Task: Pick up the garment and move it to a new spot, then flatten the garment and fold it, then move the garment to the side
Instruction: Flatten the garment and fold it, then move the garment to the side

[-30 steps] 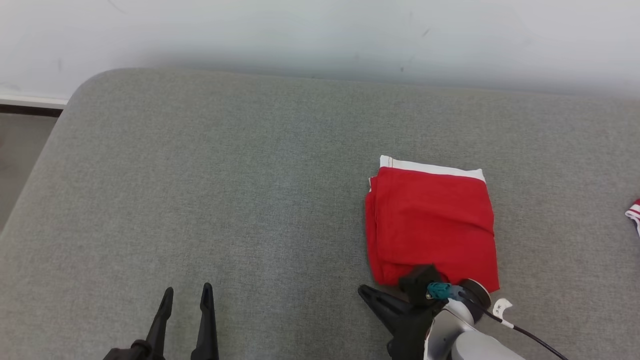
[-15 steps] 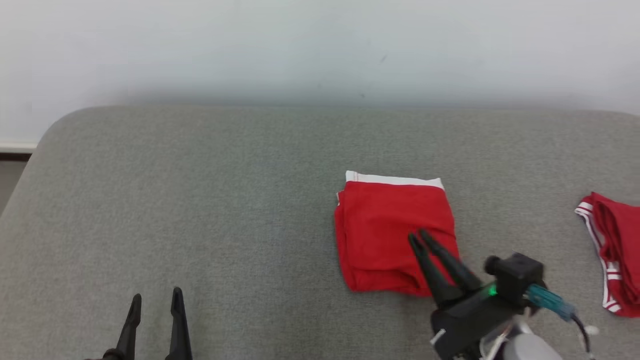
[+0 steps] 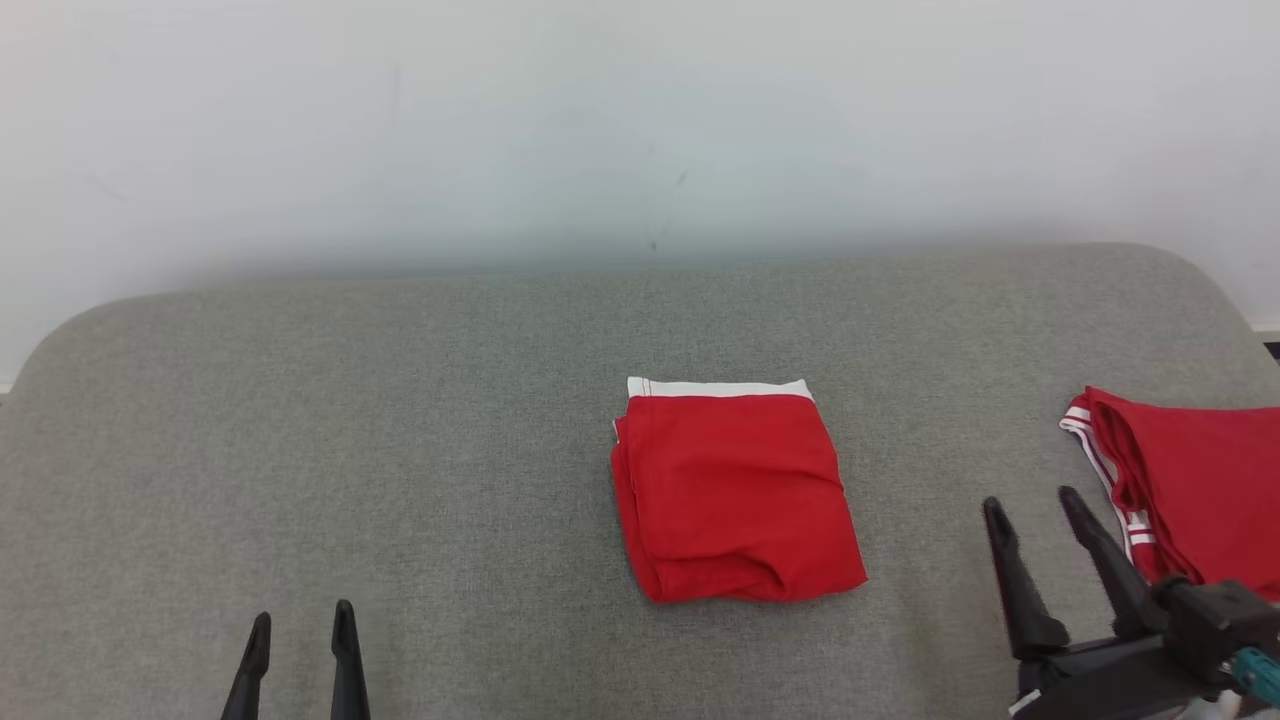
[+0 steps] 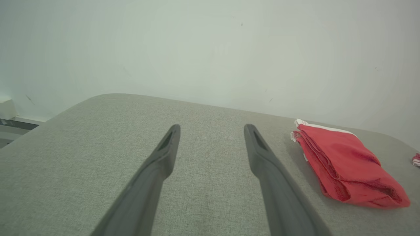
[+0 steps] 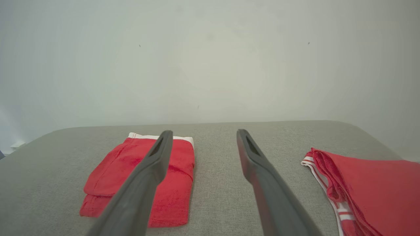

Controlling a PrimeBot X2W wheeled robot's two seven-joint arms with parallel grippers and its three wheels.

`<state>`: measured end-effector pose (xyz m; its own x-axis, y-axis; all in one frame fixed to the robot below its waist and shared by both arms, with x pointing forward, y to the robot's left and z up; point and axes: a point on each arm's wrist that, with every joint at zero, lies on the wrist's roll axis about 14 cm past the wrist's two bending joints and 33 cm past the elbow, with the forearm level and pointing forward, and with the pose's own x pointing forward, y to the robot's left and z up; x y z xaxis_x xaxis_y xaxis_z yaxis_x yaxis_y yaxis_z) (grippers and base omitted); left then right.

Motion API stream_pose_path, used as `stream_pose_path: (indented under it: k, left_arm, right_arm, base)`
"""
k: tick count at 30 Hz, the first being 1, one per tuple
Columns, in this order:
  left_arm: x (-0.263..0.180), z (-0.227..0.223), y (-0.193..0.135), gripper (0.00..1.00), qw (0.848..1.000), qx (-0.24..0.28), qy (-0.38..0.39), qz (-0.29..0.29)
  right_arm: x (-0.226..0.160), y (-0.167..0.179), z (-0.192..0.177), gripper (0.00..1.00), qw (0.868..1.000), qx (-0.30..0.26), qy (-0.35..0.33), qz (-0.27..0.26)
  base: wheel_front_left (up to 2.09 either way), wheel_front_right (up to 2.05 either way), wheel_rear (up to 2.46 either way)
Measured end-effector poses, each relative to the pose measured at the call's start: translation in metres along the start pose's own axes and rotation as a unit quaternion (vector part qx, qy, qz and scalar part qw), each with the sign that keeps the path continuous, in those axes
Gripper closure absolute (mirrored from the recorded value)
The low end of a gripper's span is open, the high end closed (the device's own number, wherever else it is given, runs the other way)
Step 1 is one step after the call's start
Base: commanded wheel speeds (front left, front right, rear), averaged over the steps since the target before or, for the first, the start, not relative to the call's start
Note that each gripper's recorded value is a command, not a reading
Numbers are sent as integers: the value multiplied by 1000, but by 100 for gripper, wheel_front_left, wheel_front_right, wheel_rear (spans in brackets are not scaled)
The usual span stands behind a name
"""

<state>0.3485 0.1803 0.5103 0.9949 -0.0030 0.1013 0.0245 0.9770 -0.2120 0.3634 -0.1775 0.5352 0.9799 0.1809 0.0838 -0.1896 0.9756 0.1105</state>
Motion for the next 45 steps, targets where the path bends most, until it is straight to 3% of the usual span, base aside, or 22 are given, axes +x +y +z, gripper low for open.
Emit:
stream_pose_path:
  k: [10, 21, 39, 45]
  left_arm:
    - [-8, -13, -3, 0, 1000, 15, 22, -14]
    - [-15, -16, 6, 0, 999, 19, 29, -4]
    - [-16, -21, 7, 0, 999, 22, 37, -6]
    - [-16, -22, 7, 0, 999, 20, 38, -4]
  right_arm:
    - [-17, -29, -19, 0, 999, -4, 22, -48]
    - [-15, -16, -35, 0, 998, 21, 32, -39]
    - [-14, -20, -41, 0, 998, 17, 41, -46]
    - [-4, -10, -48, 0, 996, 20, 78, -25]
  base:
    - [0, 0, 0]
    - [0, 0, 0]
    - [0, 0, 0]
    - [0, 0, 0]
